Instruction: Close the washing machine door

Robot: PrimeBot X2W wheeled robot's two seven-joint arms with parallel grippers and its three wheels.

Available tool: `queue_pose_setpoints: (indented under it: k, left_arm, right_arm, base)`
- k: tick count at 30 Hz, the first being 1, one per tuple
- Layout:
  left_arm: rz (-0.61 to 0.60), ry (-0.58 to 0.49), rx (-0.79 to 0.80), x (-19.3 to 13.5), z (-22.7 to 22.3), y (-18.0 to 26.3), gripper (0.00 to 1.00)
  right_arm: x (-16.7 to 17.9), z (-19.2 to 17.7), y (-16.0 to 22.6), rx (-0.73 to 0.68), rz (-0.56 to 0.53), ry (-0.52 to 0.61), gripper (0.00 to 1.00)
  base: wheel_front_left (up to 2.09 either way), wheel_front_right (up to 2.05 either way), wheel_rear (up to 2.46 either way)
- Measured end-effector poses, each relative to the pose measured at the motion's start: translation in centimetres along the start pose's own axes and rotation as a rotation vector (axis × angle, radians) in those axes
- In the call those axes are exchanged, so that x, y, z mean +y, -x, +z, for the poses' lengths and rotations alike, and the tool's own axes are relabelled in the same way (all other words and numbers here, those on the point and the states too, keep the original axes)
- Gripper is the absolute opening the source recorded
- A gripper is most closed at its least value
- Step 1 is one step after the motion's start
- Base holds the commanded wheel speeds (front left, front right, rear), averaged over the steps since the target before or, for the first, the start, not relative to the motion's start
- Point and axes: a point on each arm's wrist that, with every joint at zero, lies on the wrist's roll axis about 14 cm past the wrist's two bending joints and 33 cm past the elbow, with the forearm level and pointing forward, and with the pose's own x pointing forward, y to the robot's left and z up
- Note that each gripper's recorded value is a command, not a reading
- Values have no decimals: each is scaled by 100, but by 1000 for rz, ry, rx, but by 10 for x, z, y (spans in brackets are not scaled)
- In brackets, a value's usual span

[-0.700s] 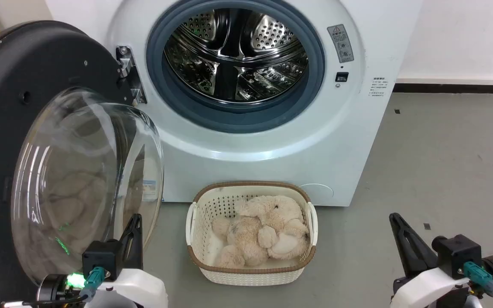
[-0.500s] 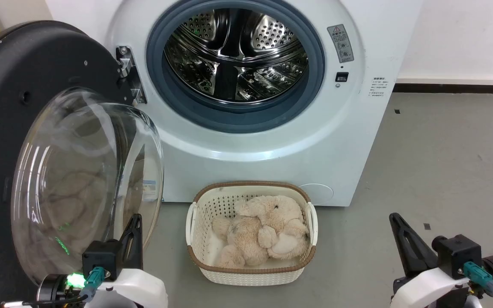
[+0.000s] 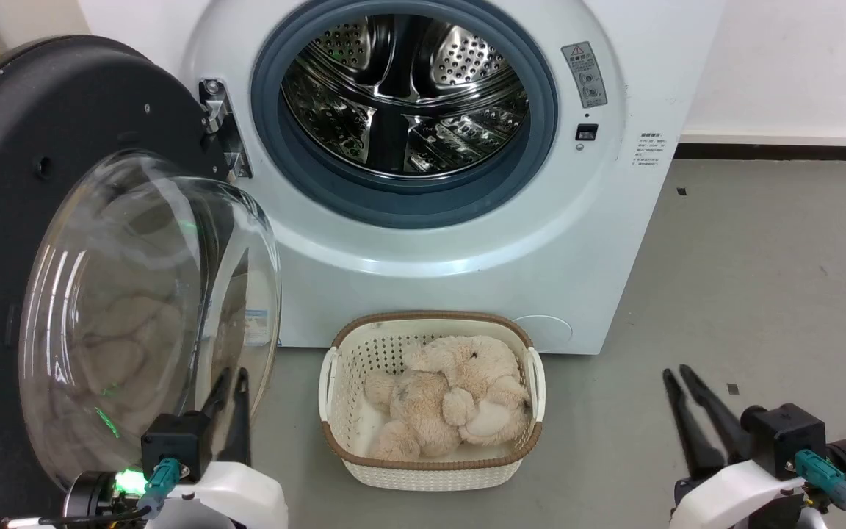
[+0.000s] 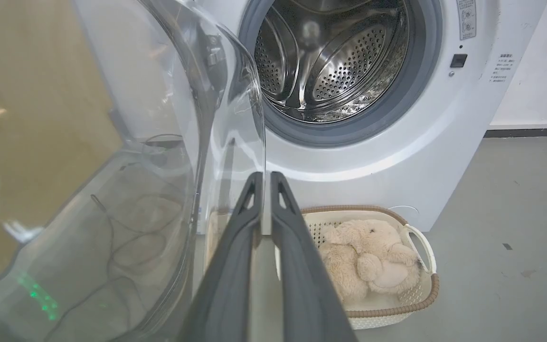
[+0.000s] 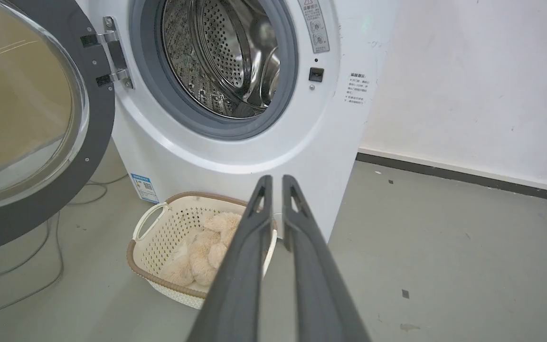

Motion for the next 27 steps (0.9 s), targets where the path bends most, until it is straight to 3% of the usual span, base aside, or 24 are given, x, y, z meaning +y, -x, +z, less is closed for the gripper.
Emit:
queue_pose_setpoints:
  k: [10,11,12,27]
  left_arm:
    - [4,0,-6,-1,0,0,97]
    - [6,0,-7,-1,0,0,26]
    - [9,0,-6,-1,0,0,0]
    - [28,2,-71,2,15,-3,0]
  right_arm:
    - [-4,0,0,-5,-13,-8,100]
    - [-5,-1,0,-5,-15,-10,100]
    - [-6,-1,0,-5,-17,-11,100]
    - [-12,1,-2,-33,-33,-30,100]
  base:
    - [0,0,0]
    - [0,0,0]
    - [0,0,0]
    - [0,0,0]
